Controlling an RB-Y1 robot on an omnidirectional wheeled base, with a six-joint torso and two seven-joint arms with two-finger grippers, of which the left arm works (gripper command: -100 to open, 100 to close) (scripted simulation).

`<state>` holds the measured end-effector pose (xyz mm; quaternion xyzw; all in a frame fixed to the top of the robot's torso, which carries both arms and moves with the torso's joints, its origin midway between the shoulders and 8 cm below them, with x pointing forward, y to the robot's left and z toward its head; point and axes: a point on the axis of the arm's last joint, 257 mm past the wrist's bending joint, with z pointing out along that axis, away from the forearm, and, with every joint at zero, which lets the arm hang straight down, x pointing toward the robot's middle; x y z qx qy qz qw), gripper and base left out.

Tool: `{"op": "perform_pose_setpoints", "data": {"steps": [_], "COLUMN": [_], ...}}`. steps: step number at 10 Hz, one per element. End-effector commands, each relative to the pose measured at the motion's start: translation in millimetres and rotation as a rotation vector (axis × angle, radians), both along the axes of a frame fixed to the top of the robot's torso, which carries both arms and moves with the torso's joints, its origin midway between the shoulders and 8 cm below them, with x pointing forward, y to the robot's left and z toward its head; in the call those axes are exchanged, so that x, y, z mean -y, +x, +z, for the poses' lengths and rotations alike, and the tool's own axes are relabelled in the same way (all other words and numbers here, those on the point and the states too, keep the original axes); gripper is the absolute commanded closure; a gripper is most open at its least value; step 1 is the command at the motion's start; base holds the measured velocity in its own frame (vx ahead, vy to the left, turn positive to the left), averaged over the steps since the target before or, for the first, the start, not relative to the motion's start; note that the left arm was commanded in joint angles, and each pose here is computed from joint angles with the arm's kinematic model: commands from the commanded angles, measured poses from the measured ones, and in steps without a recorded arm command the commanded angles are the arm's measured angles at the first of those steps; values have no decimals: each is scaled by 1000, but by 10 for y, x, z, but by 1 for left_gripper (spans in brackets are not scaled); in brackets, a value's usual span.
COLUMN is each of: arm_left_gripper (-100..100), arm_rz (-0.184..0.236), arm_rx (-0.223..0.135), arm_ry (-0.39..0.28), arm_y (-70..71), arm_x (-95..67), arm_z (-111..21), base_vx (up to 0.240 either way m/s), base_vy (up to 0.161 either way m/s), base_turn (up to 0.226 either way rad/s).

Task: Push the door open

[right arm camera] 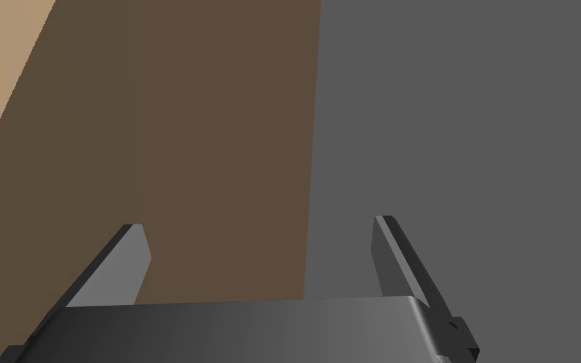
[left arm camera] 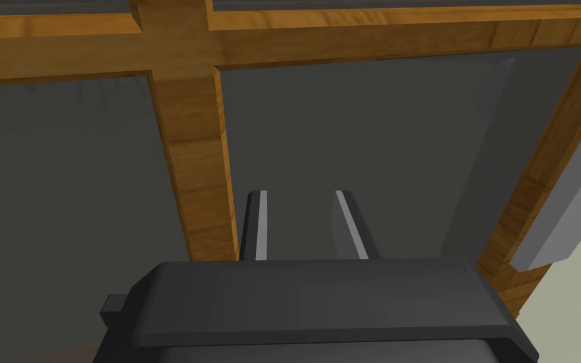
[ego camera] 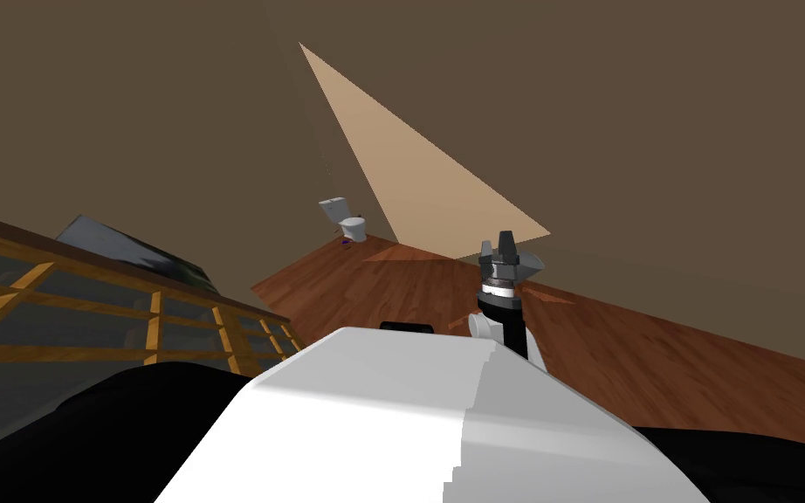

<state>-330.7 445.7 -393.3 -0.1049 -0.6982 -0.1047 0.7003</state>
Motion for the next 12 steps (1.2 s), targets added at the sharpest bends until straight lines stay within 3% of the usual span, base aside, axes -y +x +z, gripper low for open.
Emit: {"op": "perform_pose_setpoints", "data": {"steps": [1,5,6,12], "arm_left_gripper": [-100,-100,-100,-100], "arm_rz": [20,20,-26,-83], "arm_rx": [-5,-5,-1,-9], "arm_ry": [-15,-15,-2,-9], "arm_y": [-23,-23,28,101], "arm_x": [125,125,-73,-228], "arm_z": [-25,-25,-2,1], "base_vx": [0,0,17,5], "base_vy": [0,0,19,-12], "base_turn": [0,0,114,108]}}
